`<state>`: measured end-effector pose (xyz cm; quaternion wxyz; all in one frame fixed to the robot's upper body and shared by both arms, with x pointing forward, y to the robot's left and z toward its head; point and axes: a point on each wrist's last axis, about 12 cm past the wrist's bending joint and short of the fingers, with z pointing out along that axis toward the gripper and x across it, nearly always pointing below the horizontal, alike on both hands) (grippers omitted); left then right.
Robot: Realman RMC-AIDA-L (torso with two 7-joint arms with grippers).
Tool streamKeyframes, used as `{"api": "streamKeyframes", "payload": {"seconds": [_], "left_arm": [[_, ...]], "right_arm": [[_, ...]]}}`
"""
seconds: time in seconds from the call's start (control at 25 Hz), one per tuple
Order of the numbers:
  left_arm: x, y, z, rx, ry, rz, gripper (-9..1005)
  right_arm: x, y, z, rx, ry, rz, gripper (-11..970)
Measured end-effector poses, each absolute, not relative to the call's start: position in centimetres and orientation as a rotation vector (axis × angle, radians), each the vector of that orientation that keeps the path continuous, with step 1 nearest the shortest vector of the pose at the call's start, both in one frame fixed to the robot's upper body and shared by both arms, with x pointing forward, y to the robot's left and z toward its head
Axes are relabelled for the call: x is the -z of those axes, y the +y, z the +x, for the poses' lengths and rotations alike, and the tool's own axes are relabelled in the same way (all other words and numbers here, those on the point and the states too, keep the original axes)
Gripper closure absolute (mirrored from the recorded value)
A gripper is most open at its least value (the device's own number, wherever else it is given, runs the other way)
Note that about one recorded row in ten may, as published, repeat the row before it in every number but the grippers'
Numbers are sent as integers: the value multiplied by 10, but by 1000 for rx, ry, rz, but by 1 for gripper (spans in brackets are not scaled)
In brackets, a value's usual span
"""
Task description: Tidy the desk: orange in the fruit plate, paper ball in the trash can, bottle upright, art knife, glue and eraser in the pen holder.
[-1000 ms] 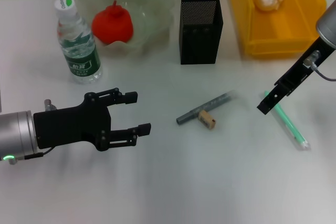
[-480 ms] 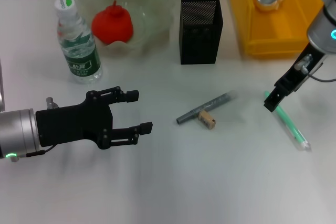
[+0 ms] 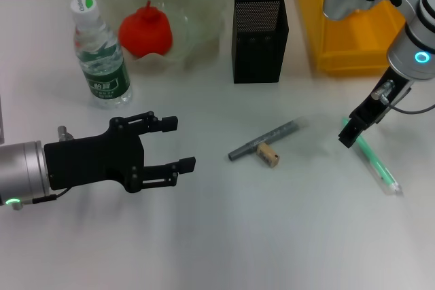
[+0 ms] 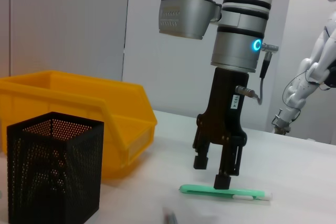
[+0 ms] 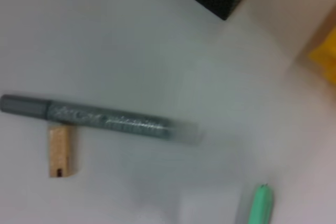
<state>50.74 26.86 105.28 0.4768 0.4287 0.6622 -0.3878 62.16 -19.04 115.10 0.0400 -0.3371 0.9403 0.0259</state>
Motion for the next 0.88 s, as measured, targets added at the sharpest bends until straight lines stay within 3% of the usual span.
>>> {"api": "streamKeyframes", "payload": {"seconds": [0.12, 0.52, 0.88], "left_arm": [[-1053, 269, 508, 945, 1617, 1047, 201], [-1054, 267, 511, 938, 1609, 1038, 201], [-1055, 269, 511, 929, 1606, 1012, 200]], "right_arm": [[-1156, -191, 618, -104, 2905, -1044, 206], [-1165, -198, 606, -87, 3016, -1035, 416], [-1148, -208, 602, -90, 3030, -985, 416]]}}
